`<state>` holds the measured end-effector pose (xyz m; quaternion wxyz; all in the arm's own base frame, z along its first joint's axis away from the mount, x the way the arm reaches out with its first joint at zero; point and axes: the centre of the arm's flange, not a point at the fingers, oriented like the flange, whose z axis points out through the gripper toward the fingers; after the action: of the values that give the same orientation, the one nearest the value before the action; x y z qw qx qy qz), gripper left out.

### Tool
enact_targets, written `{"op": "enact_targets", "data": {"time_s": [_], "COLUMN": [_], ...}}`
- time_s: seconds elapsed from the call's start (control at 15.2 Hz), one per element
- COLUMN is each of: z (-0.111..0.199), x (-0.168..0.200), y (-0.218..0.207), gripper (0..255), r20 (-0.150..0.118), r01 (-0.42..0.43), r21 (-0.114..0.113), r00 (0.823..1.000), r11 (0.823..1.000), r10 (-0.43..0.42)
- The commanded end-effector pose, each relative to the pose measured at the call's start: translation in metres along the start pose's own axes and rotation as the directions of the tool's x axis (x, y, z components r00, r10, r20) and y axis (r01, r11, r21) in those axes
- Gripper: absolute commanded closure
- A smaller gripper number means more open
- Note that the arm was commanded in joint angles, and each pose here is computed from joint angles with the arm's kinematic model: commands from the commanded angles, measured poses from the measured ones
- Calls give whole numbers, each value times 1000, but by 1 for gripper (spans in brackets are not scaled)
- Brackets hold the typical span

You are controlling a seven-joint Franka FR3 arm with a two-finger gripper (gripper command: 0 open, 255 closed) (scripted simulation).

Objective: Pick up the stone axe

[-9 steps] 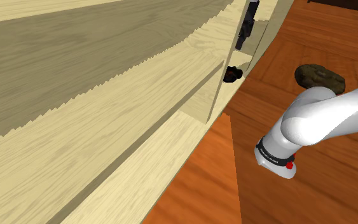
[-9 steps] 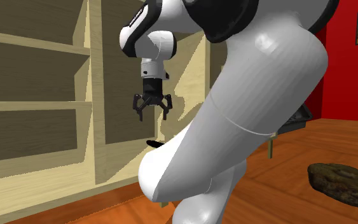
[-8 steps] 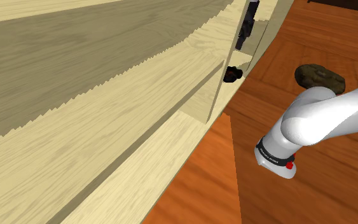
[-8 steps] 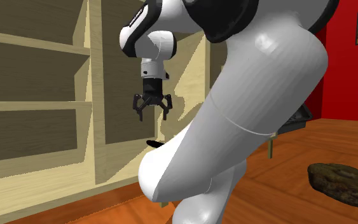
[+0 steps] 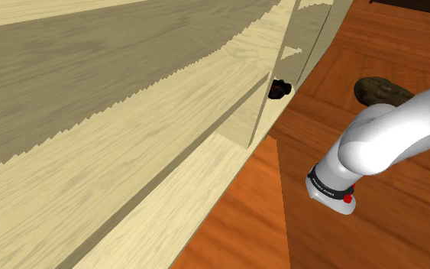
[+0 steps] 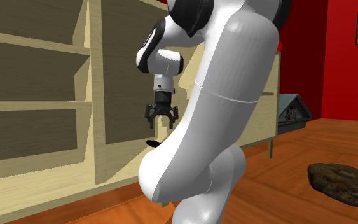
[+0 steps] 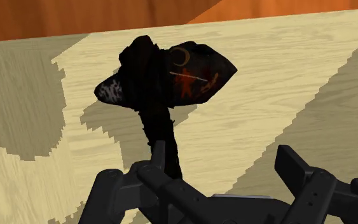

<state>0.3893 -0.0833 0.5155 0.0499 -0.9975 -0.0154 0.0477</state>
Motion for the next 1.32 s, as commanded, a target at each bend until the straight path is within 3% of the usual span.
{"op": "enact_targets", "data": {"time_s": [0.0, 0.26, 0.92, 0.99, 1.25], "z": [14, 42, 82, 82, 82], "x": [23, 68, 72, 72, 72], "y": [20, 55, 60, 60, 60], "gripper": [0, 0, 0, 255, 255], "r20": [25, 72, 73, 73, 73], "r01": [52, 146, 148, 148, 148], "r21": [26, 83, 84, 84, 84], "r00": [998, 986, 985, 985, 985], "r11": [998, 986, 985, 985, 985], "r10": [-53, -152, -154, -154, -154]}}
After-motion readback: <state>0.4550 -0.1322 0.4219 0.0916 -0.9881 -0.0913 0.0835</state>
